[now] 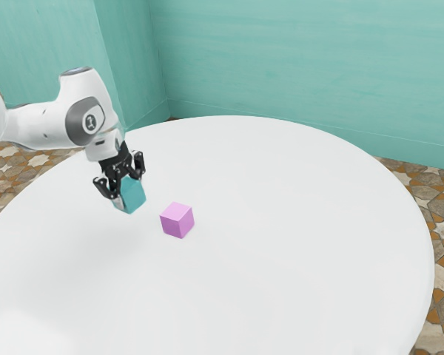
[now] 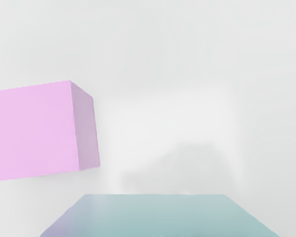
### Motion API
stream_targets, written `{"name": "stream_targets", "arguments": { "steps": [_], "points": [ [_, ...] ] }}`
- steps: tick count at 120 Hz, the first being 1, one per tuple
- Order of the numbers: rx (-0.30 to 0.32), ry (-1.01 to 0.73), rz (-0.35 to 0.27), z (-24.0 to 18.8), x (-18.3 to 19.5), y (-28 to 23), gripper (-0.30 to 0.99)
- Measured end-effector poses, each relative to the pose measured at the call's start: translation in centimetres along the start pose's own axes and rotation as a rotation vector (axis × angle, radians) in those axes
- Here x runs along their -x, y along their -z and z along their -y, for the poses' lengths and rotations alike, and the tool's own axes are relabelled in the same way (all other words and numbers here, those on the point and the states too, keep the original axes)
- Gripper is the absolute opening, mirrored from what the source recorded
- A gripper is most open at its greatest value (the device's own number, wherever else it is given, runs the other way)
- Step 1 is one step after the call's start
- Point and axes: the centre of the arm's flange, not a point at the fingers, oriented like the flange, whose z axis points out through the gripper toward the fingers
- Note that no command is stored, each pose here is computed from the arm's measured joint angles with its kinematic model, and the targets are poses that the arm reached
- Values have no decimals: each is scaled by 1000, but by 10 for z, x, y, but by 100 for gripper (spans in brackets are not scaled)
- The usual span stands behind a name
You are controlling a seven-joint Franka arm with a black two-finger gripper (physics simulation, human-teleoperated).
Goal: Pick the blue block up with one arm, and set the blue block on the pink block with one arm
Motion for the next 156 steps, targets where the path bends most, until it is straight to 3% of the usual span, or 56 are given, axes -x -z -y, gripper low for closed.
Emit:
{"name": "stream_targets", "arguments": {
  "steps": [48, 98, 138, 156],
  "points": [
    [0, 54, -20, 76, -56, -35, 35],
    [27, 188, -4, 85, -51, -59, 34],
    [34, 220, 18, 85, -49, -56, 61],
    [-24, 213, 27, 73, -67, 12, 65]
  ]
}}
